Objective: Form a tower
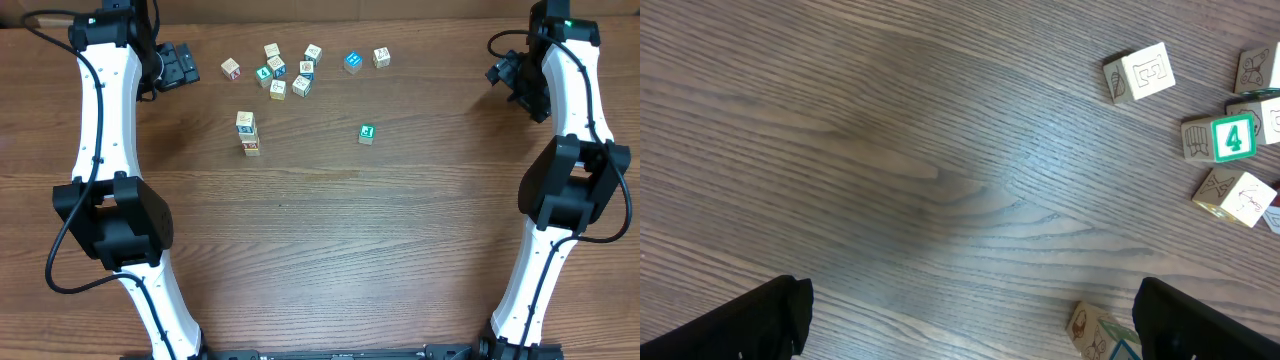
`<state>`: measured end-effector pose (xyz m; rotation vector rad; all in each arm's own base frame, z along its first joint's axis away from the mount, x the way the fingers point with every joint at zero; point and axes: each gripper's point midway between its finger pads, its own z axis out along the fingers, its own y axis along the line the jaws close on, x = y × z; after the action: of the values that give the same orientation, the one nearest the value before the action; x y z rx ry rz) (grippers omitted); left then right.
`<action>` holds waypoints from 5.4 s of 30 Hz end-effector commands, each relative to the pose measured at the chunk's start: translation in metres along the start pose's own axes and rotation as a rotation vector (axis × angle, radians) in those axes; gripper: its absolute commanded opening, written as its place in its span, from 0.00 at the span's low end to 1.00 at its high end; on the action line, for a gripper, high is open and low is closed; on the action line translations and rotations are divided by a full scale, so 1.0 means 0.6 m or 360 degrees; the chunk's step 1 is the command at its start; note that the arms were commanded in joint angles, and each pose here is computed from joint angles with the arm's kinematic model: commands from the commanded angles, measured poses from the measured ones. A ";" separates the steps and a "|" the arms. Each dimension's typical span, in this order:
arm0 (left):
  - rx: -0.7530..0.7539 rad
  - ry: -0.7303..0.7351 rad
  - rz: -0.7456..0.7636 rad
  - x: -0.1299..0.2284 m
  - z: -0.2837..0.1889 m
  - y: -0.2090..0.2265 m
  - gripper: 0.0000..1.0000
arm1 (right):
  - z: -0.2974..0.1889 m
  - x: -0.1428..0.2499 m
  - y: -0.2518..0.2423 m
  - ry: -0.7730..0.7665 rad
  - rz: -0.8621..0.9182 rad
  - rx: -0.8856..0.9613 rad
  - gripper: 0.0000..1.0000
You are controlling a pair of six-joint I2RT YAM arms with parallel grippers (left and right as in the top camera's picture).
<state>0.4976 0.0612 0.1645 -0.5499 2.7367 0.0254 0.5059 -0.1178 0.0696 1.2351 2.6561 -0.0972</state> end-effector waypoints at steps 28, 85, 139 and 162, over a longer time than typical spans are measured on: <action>-0.0001 -0.0026 -0.0015 -0.005 -0.009 0.000 0.99 | -0.043 -0.016 0.002 -0.0075 0.0014 -0.0052 1.00; 0.0155 -0.0133 0.0261 0.191 -0.215 -0.056 1.00 | -0.043 -0.016 0.002 -0.0076 0.0014 -0.0052 1.00; 0.0066 0.0189 0.0418 0.405 -0.142 0.001 0.99 | -0.043 -0.016 0.002 -0.0075 0.0014 -0.0052 1.00; 0.0375 -0.0507 0.0340 0.357 -0.074 -0.040 1.00 | -0.043 -0.016 0.002 -0.0076 0.0014 -0.0052 1.00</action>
<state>0.3153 -0.0464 0.1369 -0.1600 2.4470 -0.1426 0.5058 -0.1178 0.0696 1.2358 2.6561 -0.0979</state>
